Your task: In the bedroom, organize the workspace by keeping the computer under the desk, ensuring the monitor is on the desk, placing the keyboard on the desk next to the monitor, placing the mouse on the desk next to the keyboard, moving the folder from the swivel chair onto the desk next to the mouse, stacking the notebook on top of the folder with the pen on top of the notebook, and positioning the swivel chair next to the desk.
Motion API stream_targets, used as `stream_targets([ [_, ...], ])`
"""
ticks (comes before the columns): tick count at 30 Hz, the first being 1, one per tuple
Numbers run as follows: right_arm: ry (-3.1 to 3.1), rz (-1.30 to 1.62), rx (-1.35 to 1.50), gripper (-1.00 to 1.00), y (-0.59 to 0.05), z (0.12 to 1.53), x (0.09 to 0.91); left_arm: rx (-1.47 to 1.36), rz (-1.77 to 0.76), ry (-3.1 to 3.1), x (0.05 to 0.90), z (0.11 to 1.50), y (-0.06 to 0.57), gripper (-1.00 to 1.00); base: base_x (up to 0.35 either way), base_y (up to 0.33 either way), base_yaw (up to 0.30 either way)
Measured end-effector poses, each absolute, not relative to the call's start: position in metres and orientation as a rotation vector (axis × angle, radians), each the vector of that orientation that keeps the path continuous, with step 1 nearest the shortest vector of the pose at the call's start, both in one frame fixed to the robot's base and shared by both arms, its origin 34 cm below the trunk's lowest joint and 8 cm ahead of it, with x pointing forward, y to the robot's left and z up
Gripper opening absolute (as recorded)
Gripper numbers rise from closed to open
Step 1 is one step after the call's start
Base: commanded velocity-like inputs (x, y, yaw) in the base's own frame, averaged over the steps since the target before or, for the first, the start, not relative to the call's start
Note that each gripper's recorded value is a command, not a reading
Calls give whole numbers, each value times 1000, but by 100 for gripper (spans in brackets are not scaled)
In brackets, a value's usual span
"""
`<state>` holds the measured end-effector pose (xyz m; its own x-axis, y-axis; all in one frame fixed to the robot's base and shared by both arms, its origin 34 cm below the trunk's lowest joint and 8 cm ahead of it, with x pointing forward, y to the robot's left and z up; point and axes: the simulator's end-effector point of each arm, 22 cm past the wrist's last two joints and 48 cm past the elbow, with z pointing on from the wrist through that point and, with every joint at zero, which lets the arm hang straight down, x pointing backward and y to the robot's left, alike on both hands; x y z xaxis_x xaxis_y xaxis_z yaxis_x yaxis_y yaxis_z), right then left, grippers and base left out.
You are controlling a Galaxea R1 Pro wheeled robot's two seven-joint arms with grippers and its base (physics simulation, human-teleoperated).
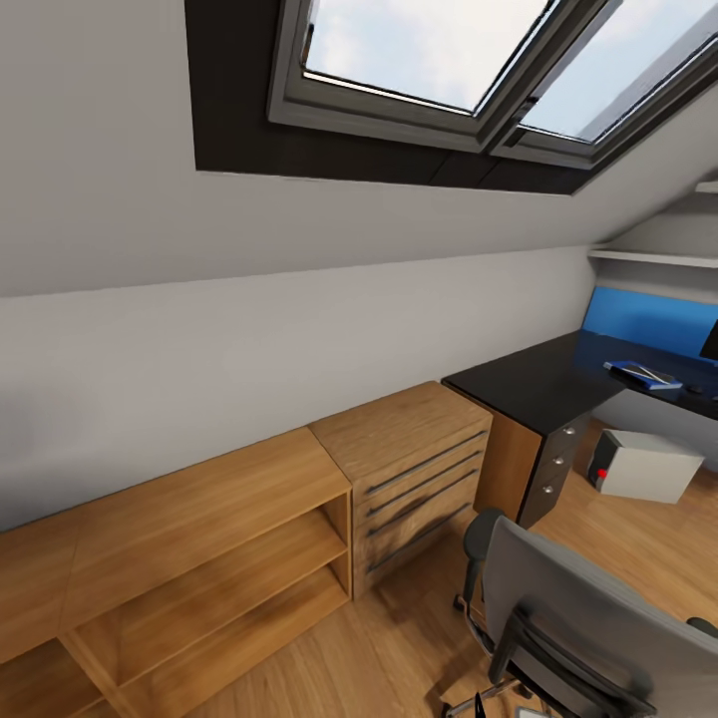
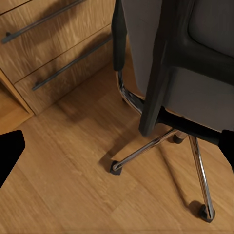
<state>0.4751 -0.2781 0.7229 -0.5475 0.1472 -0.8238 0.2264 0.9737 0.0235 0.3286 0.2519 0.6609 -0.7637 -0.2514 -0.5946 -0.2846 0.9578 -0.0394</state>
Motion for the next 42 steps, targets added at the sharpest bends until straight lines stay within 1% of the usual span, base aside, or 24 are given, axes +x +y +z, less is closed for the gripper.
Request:
stream_targets([
  [27,2183,-88,264,100,-267,715,469,-377,75,2497,322,656,253,100,0,3,0],
  [35,2189,-91,265,100,-268,713,468,-379,76,2503,319,655,252,100,42,221,-2],
  [42,2189,-93,265,100,-269,713,467,-377,76,2503,319,655,252,100,75,176,-166],
])
